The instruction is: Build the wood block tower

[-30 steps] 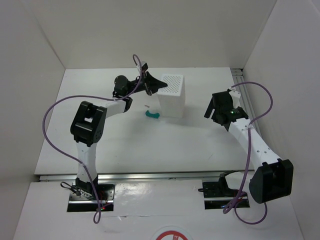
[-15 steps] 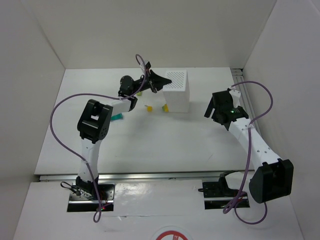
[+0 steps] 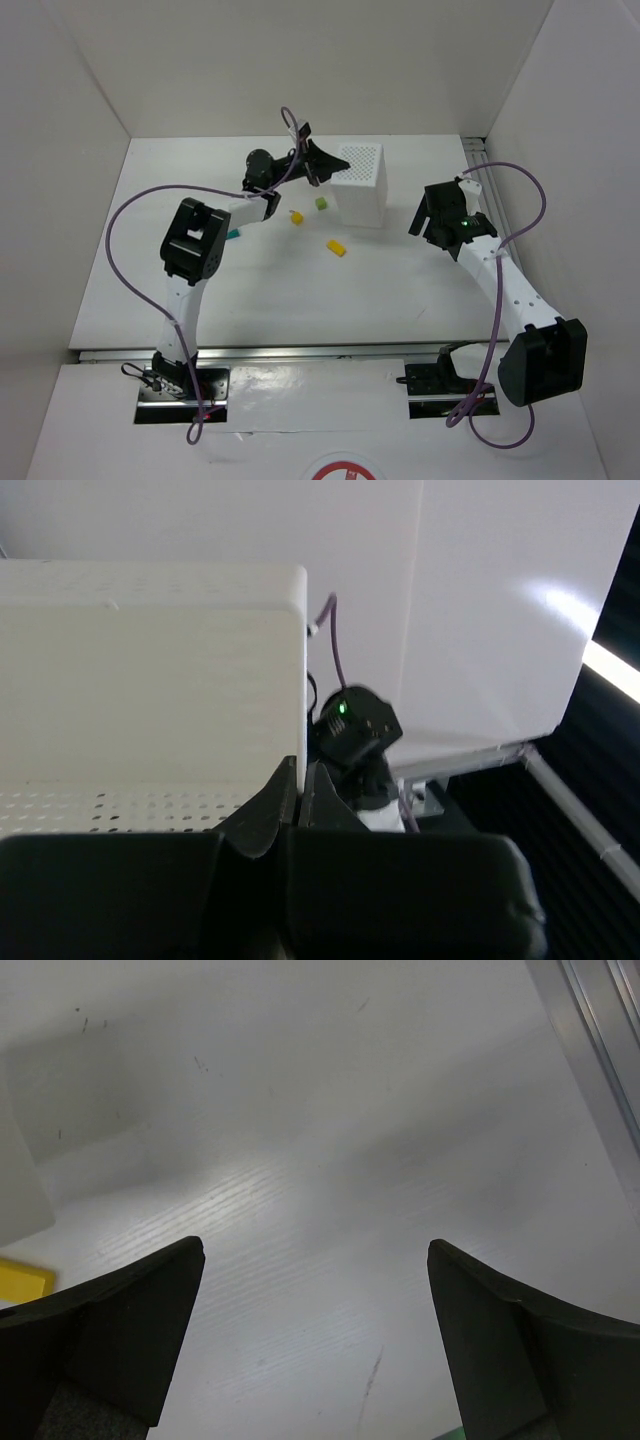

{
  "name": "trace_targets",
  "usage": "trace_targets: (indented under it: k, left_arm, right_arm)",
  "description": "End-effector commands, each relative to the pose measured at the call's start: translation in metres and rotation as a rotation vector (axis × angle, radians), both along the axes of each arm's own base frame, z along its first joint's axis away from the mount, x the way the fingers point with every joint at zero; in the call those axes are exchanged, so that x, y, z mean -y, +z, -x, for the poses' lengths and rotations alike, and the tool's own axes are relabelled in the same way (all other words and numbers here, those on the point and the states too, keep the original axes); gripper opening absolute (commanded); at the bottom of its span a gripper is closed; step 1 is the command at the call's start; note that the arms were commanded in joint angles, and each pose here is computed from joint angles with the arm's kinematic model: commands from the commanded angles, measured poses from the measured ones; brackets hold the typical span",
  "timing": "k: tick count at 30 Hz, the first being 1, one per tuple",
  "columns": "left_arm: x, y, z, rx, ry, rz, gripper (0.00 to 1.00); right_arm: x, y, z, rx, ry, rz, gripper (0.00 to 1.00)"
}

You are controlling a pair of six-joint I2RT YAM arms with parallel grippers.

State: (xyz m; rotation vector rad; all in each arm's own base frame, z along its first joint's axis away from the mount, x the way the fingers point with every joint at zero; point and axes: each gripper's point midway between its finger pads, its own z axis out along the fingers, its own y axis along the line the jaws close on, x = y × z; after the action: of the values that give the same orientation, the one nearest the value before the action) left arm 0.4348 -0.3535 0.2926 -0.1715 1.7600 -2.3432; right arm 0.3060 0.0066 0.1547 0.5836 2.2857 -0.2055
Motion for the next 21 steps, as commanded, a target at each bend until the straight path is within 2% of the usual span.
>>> trace_targets:
  k: [1,2,3,4,5,6,7,8,9,10,11,12,13,14,15,17,19,20,21]
  left_arm:
    - [-0.02,0.093,0.088,0.474,-0.147,0.081,0.0]
    - [-0.019,0.095,0.09,0.498,-0.151,0.027,0.0]
    - [-0.013,0.084,0.08,0.369,-0.167,-0.073,0.0]
    - [-0.02,0.095,0.087,0.533,-0.13,-0.137,0.0]
    - [-0.02,0.091,0.085,0.526,-0.121,-0.201,0.0]
    - [-0.025,0.108,0.077,0.576,-0.068,-0.253,0.0]
    - [-0.028,0.079,0.074,0.527,-0.065,-0.405,0.0]
    - [-0.036,0.077,0.058,0.518,0.02,-0.498,0.0]
    - [-0.041,0.098,0.057,0.575,0.061,-0.537,0.0]
    - [-0.05,0.093,0.051,0.624,0.093,-0.608,0.0]
    - [-0.066,0.076,0.041,0.534,0.151,-0.739,0.0]
    - [-0.076,0.068,0.034,0.524,0.191,-0.828,0.0]
    - [-0.093,0.074,0.022,0.577,0.265,-0.923,0.0]
    - [-0.125,0.064,0.0,0.528,0.398,-1.082,0.0]
    - [-0.146,0.051,0.001,0.464,0.413,-1.17,0.0]
    - [-0.205,0.042,-0.018,0.354,0.546,-1.293,0.0]
    - [-0.247,0.025,-0.025,0.23,0.613,-1.373,0.0]
    - [-0.285,0.02,-0.033,0.136,0.716,-1.421,0.0]
    - [-0.303,0.011,-0.037,0.08,0.754,-1.452,0.0]
  right_arm:
    - [0.003,0.012,-0.002,0.015,-0.007,0.02,1.0]
    - [0.003,0.012,-0.002,0.015,-0.007,0.02,1.0]
    - [0.003,0.012,-0.002,0.015,-0.007,0.02,1.0]
    - [0.003,0.012,-0.002,0.015,-0.007,0.02,1.0]
    - [0.002,0.013,-0.004,0.024,-0.007,0.018,1.0]
    - [0.002,0.013,-0.004,0.024,-0.007,0.018,1.0]
    - [0.002,0.013,-0.004,0.024,-0.007,0.018,1.0]
    - [0.0,0.014,-0.006,0.032,-0.001,0.007,1.0]
    - [0.0,0.014,-0.006,0.032,-0.001,0.007,1.0]
    - [-0.001,0.015,-0.009,0.044,-0.001,0.005,1.0]
    - [-0.005,0.015,-0.009,0.043,0.015,-0.004,1.0]
    - [-0.006,0.012,-0.009,0.034,0.015,-0.002,1.0]
    - [-0.006,0.012,-0.009,0.034,0.015,-0.002,1.0]
    - [-0.008,0.008,-0.01,0.021,0.023,-0.009,1.0]
    - [-0.009,0.008,-0.01,0.02,0.029,-0.015,1.0]
    - [-0.014,0.005,-0.01,0.02,0.044,-0.023,1.0]
    - [-0.014,0.002,-0.01,0.021,0.037,-0.029,1.0]
    - [-0.016,0.0,-0.01,0.019,0.043,-0.035,1.0]
    - [-0.018,-0.001,-0.01,0.017,0.051,-0.045,1.0]
